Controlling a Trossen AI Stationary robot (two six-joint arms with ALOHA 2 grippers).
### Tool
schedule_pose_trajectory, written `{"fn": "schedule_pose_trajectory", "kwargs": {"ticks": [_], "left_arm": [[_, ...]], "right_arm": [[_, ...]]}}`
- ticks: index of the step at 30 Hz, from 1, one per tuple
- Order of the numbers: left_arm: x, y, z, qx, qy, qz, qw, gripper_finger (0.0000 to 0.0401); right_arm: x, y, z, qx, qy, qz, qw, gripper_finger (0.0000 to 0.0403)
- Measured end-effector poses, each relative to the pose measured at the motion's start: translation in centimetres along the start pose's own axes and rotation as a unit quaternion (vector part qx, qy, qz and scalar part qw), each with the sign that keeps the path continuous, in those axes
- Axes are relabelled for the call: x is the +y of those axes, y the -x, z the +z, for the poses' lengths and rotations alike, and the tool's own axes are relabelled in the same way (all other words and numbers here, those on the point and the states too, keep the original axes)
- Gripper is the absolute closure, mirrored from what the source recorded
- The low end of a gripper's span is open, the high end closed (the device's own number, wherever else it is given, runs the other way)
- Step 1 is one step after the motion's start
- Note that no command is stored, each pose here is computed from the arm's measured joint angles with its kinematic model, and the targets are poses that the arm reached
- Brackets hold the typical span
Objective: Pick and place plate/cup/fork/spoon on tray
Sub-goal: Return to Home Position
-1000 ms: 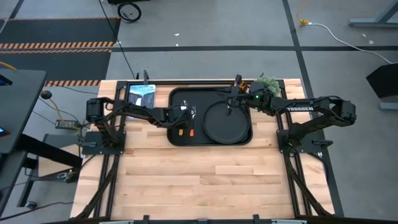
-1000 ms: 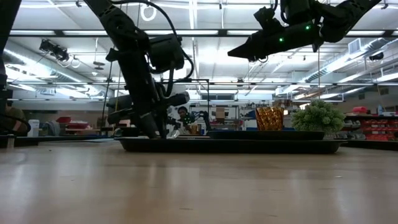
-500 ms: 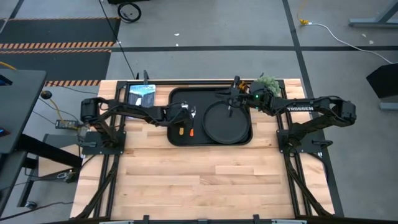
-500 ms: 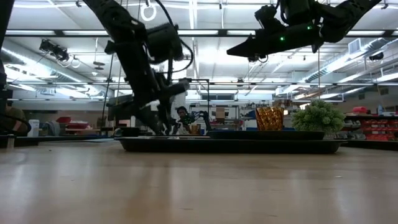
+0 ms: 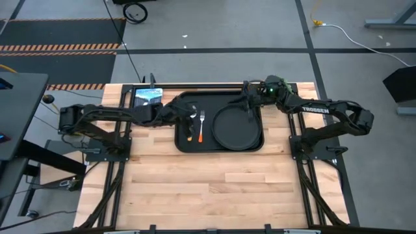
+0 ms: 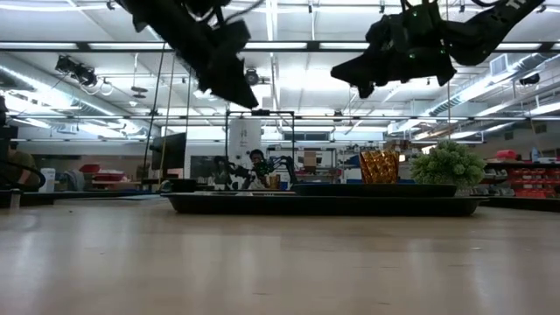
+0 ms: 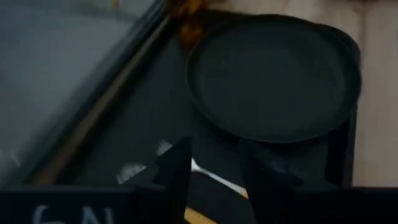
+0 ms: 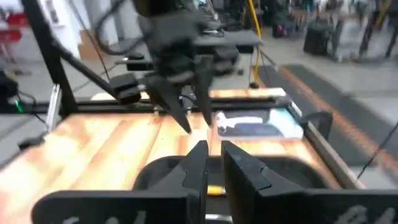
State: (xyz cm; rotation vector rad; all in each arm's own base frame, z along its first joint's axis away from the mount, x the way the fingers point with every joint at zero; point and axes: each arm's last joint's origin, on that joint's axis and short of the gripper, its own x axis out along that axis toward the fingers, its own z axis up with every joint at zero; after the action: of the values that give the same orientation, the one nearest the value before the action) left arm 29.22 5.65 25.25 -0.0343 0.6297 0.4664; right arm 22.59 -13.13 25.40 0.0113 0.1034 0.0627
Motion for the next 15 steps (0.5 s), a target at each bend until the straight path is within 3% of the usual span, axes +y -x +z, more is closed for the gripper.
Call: {"fn": "schedule_pose_trajectory", "kwargs": {"ticks": [3,6,15], "left_arm": [[0.1,0.7,1.0,-0.047,-0.079,0.001,0.996,0.0259],[0.6,1.2,1.7,-0.078,-0.119,0.011,0.990,0.0260],[1.2,1.5,2.4,-0.107,-0.123,0.018,0.986,0.0261]], "right_arm": [[0.0,0.7,0.2,0.010,-0.045,-0.014,0.999,0.0353],[0.9,1.0,0.8,0.010,-0.055,-0.035,0.998,0.0353],[4.8,4.9,-0.2,-0.033,-0.034,-0.084,0.995,0.0353]]}}
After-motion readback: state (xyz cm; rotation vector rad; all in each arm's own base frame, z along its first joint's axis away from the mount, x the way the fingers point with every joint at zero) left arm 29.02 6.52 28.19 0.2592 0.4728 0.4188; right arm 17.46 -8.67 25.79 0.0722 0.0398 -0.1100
